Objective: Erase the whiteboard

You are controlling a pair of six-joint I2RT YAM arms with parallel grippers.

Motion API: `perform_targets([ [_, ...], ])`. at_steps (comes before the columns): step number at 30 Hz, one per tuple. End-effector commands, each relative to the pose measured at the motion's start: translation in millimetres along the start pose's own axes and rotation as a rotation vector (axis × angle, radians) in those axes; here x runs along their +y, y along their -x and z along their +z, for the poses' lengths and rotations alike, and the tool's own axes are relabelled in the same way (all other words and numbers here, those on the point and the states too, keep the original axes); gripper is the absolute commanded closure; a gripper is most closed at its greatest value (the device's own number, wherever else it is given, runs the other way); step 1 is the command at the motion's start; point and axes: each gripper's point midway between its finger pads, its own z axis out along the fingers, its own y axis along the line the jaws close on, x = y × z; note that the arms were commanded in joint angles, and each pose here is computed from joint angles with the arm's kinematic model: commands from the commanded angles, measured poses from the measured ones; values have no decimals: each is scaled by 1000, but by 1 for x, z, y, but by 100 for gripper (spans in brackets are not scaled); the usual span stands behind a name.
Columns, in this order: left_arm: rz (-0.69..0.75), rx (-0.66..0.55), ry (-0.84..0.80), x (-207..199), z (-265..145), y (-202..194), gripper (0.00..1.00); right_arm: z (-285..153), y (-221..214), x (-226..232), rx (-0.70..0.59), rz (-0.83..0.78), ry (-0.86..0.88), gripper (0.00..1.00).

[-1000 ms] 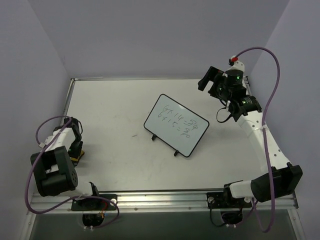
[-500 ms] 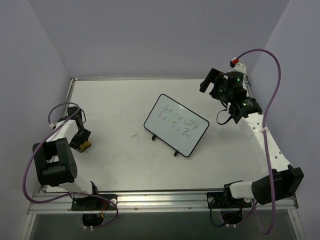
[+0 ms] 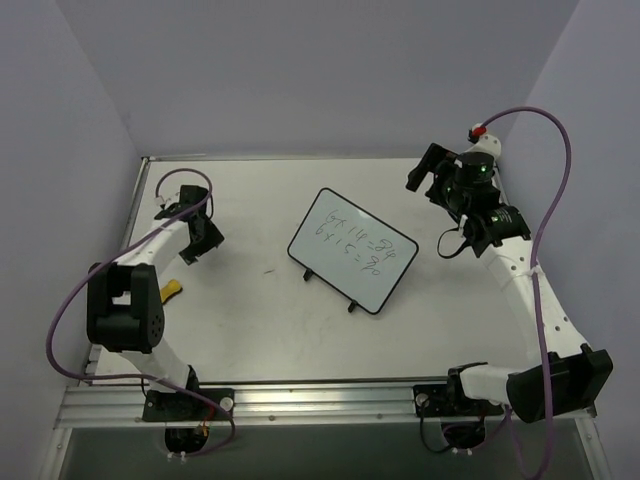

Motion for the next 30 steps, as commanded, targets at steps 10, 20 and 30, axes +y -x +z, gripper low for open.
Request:
perform_targets([
  [10, -624, -139, 480, 86, -40, -6, 17, 10, 10, 8, -45, 35, 78, 0],
  [20, -855, -159, 625, 94, -38, -17, 18, 36, -15, 32, 73, 34, 166, 0],
  [30, -997, -208, 609, 94, -17, -23, 18, 60, -41, 32, 142, 8, 150, 0],
])
